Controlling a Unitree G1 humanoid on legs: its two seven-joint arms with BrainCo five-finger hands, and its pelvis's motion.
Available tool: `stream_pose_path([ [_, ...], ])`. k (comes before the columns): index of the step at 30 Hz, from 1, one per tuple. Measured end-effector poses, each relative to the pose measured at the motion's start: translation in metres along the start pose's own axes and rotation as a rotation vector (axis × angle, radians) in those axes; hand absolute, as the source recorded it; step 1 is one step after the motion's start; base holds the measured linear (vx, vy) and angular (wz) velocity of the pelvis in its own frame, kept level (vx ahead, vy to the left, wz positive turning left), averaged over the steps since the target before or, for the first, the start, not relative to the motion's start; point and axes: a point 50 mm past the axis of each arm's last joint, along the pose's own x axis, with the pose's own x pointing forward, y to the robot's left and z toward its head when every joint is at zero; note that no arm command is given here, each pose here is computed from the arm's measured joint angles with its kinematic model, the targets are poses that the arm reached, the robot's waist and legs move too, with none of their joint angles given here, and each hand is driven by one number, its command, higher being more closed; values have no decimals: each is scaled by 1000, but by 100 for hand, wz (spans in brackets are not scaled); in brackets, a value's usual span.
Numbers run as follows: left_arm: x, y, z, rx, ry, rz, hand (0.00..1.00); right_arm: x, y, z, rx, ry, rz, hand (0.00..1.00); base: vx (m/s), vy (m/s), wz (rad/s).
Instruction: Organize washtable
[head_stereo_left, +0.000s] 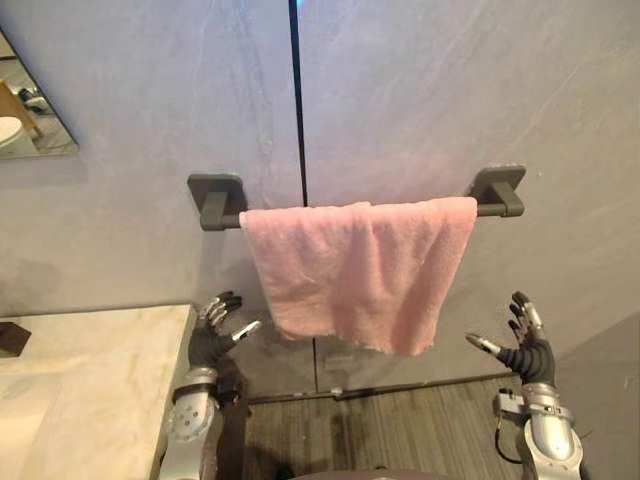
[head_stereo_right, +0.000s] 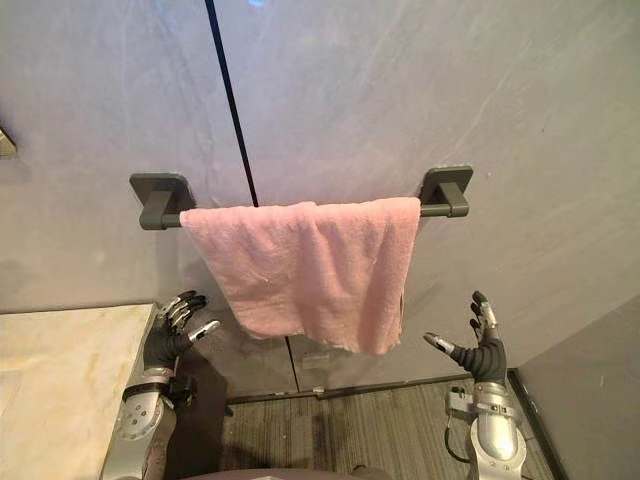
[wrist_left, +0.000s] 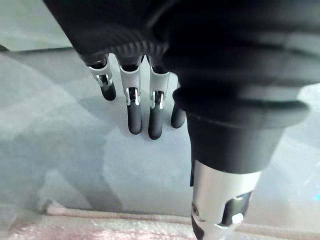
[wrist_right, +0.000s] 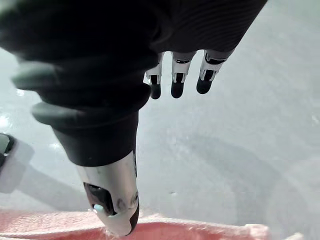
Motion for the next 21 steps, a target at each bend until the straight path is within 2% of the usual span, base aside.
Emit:
stream_pose_path([
  [4,-10,7,-34,54,147,-11,0,-5,4,-40,-55,175,28,0,0,0,0],
  [9,-32,16,-74,159,348,-22,0,-16,15,-78,-204,343,159,0,0,0,0],
  [21,-59,24,-110,217,539,-43,0,-34,25,-115,-266,524,273,0,-3,-1,1],
])
